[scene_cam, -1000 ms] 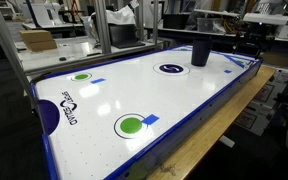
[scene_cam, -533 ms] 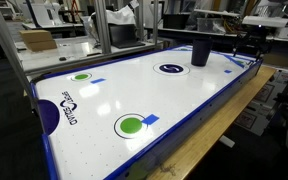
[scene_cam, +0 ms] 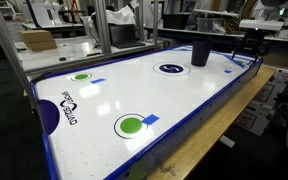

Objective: Put the marker in the cup

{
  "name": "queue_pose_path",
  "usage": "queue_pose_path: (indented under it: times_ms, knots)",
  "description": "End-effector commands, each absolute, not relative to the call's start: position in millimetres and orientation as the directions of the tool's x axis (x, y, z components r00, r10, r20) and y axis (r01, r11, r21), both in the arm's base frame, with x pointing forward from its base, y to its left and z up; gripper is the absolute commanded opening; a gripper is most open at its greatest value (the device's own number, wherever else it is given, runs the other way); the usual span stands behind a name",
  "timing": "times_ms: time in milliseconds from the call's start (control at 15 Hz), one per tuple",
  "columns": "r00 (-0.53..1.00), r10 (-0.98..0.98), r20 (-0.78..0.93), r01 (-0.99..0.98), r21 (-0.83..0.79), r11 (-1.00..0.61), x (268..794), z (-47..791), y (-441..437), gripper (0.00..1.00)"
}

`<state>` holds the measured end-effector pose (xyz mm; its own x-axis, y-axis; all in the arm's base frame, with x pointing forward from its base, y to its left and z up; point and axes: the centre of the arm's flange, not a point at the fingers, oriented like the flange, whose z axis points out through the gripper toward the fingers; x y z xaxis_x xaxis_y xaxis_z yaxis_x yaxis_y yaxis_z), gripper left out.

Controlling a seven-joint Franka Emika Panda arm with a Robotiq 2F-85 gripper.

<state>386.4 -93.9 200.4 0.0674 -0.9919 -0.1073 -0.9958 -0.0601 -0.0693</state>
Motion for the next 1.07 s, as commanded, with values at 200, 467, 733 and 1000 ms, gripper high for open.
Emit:
queue_pose_path:
  times_ms: [200,467,733,1000]
  knots:
    - [0.055,-0.991,-0.123,-0.996,-0.081,-0.046,399,183,-100,1.0]
    - [0.066,-0.99,-0.121,-0.994,-0.094,-0.054,413,181,-100,1.0]
    - [0.065,-0.99,-0.123,-0.993,-0.108,-0.052,422,189,-101,0.64]
    - [0.057,-0.991,-0.119,-0.993,-0.113,-0.043,421,195,-102,0.4]
